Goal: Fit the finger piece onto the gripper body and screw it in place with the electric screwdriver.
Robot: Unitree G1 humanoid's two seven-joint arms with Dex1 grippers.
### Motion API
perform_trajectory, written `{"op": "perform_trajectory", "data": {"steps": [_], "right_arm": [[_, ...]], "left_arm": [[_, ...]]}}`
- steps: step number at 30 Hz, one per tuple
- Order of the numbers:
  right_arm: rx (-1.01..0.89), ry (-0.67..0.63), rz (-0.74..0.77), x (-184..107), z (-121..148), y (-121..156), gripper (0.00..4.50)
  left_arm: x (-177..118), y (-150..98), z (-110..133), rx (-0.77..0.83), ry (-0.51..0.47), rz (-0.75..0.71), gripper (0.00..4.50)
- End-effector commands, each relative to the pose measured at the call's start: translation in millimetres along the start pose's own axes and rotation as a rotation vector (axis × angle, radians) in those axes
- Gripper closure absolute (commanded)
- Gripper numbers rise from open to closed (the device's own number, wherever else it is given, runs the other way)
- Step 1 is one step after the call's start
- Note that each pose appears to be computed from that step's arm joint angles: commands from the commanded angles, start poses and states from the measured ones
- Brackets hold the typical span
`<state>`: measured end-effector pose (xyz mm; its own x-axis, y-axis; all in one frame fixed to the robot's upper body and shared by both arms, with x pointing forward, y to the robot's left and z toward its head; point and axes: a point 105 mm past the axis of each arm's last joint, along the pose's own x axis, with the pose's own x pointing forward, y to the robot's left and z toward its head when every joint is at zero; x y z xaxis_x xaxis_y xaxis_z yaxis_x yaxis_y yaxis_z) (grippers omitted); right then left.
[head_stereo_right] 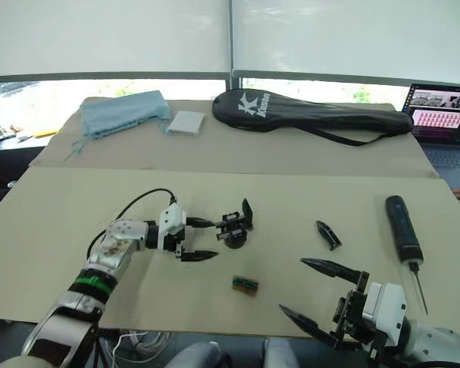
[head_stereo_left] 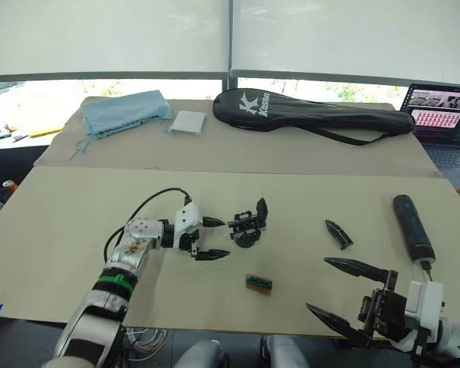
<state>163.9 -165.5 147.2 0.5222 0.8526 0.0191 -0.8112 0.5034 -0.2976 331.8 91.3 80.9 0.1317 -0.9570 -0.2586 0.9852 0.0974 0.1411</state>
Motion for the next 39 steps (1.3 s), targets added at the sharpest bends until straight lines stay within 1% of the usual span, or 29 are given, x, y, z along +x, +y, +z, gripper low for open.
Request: {"op": "perform_trajectory", "data": {"steps": [1, 4, 9, 13, 18, 19, 20, 21, 23, 27, 30, 34, 37, 39], "right_arm": [[-0.004, -0.03, 0.018, 3.9, 9.8, 2.6, 0.0], [0.009, -0.035, 0.015, 6.0, 10.6, 3.2, 0.0], [0.032, -0.028, 0.023, 7.3, 10.0, 7.7, 0.0], [0.034, -0.015, 0.016, 2.8, 8.3, 8.7, 0.0], [0.036, -0.003, 0.012, -1.8, 6.2, 9.3, 0.0], [0.036, -0.001, 0.012, -2.8, 5.6, 9.5, 0.0], [0.037, 0.002, 0.013, -3.6, 5.1, 9.7, 0.0], [0.037, 0.003, 0.013, -4.1, 4.8, 9.8, 0.0], [0.039, 0.008, 0.014, -5.8, 3.8, 10.4, 0.0], [0.042, 0.012, 0.015, -8.2, 1.8, 12.1, 0.0], [0.046, 0.015, 0.015, -9.7, -0.4, 13.5, 0.0], [0.048, 0.019, 0.006, -12.3, -3.5, 14.6, 0.0], [0.053, 0.021, -0.002, -13.8, -6.0, 15.2, 0.0], [0.056, 0.02, -0.003, -13.5, -7.4, 16.3, 0.0]], "left_arm": [[11.9, 6.3, 8.4, 0.055, -0.022, -0.062, 0.05], [18.3, 9.4, 10.0, 0.052, -0.032, -0.083, 0.05], [28.8, 11.6, 9.8, 0.073, 0.0, -0.117, 0.05], [34.6, 13.0, 9.0, 0.084, 0.017, -0.123, 0.05], [37.7, 10.0, 8.1, 0.079, 0.009, -0.145, 0.05], [38.6, 8.6, 8.3, 0.074, 0.002, -0.153, 0.56], [39.4, 7.1, 8.3, 0.068, -0.006, -0.162, 0.82], [39.9, 6.1, 8.2, 0.064, -0.01, -0.168, 1.25], [41.6, 3.0, 7.1, 0.058, -0.021, -0.177, 2.21], [42.4, -1.3, 7.3, 0.057, -0.055, -0.177, 2.23], [41.9, -0.6, 16.7, 0.11, -0.106, -0.132, 2.23], [40.7, 0.8, 25.5, 0.124, -0.133, 0.013, 2.23], [41.6, -6.3, 33.1, 0.101, -0.14, 0.116, 2.23], [44.3, -13.0, 35.6, 0.058, -0.134, 0.166, 2.23]]}}
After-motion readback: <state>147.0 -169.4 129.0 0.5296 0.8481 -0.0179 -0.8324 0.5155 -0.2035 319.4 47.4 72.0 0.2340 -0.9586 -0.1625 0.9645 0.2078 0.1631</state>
